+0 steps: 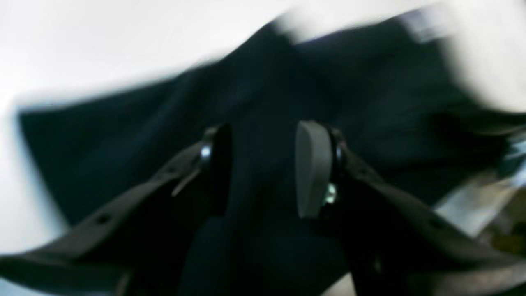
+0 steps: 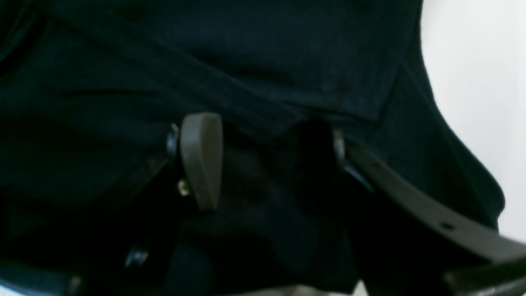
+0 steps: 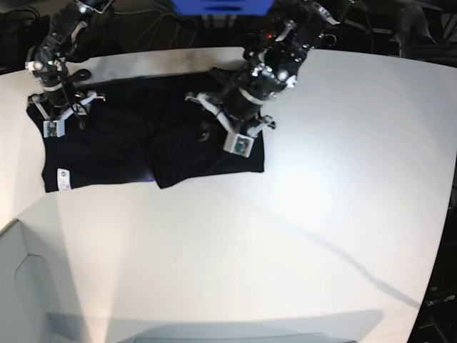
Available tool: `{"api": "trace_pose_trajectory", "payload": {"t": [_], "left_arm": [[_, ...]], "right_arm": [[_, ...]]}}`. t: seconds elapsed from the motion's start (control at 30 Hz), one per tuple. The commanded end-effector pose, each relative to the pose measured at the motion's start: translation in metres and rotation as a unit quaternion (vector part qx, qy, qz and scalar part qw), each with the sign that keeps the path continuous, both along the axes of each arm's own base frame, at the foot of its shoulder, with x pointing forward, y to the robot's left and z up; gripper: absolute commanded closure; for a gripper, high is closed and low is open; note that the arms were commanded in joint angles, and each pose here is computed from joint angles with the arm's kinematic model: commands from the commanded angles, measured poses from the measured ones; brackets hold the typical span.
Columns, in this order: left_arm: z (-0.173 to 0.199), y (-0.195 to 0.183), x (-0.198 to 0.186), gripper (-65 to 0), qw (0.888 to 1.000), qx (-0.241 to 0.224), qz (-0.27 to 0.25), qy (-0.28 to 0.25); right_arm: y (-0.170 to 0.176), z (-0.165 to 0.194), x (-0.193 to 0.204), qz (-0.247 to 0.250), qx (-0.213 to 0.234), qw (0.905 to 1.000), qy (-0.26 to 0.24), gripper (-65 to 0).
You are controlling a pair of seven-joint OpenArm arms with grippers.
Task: Fold the T-shirt properly
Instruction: 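Carry the strip end with the left gripper over toward the right gripper, then grasp the folded stack with both grippers and fold it over again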
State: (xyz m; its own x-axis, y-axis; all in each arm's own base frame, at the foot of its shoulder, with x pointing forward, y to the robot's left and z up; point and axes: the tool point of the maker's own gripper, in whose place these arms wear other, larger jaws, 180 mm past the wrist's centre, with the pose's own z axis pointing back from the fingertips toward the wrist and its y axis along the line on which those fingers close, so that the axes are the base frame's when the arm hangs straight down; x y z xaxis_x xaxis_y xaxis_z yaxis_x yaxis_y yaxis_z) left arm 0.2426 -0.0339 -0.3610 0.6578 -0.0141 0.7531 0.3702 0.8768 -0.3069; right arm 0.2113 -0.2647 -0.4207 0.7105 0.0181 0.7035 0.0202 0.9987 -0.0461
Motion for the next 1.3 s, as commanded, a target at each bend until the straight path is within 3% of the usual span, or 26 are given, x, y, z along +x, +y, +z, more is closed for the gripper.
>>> {"api": "trace_pose_trajectory", "payload": {"t": [0.0, 0.2, 0.37, 0.53, 0.67, 0.83, 1.0, 1.17, 1.27], "left_arm": [[0.016, -0.006, 0.007, -24.2, 0.999, -0.018, -0.002, -0.026], [-0.005, -0.020, -0.007, -24.1, 0.999, -0.004, -0.043, -0.005], [-0.023, -0.081, -0.021, -24.1, 0.992, 0.000, -0.127, 0.009], [0.004, -0.133, -0.025, -24.1, 0.984, -0.031, -0.173, -0.016], [0.028, -0.140, -0.021, -24.1, 0.982, -0.052, -0.175, -0.042], [0.040, -0.077, -0.003, -24.1, 0.987, -0.028, -0.135, -0.077], [0.032, 0.027, 0.016, -24.1, 0.997, 0.019, -0.020, -0.072], [0.013, 0.108, 0.017, -24.1, 0.994, 0.059, 0.086, -0.043], [0.009, 0.125, 0.014, -24.1, 0.991, 0.067, 0.109, -0.035]], "right_arm": [[-0.001, 0.000, -0.001, 0.003, -0.005, 1.0000, 0.007, -33.5], [-0.001, 0.000, -0.001, 0.003, -0.004, 1.0000, 0.007, -33.5], [-0.001, 0.001, -0.001, 0.003, -0.004, 1.0000, 0.006, -33.5], [-0.001, 0.002, 0.000, 0.002, -0.004, 1.0000, 0.001, -33.5], [-0.009, 0.008, 0.006, -0.010, -0.007, 0.9999, -0.010, -34.0], [-0.032, 0.037, 0.015, -0.041, -0.033, 0.9974, -0.048, -38.5], [-0.038, 0.053, 0.024, -0.043, -0.047, 0.9956, -0.070, -41.5], [-0.057, 0.069, 0.038, -0.074, -0.050, 0.9911, -0.098, -41.8], [-0.068, 0.071, 0.044, -0.073, -0.056, 0.9908, -0.099, -41.8]]}}
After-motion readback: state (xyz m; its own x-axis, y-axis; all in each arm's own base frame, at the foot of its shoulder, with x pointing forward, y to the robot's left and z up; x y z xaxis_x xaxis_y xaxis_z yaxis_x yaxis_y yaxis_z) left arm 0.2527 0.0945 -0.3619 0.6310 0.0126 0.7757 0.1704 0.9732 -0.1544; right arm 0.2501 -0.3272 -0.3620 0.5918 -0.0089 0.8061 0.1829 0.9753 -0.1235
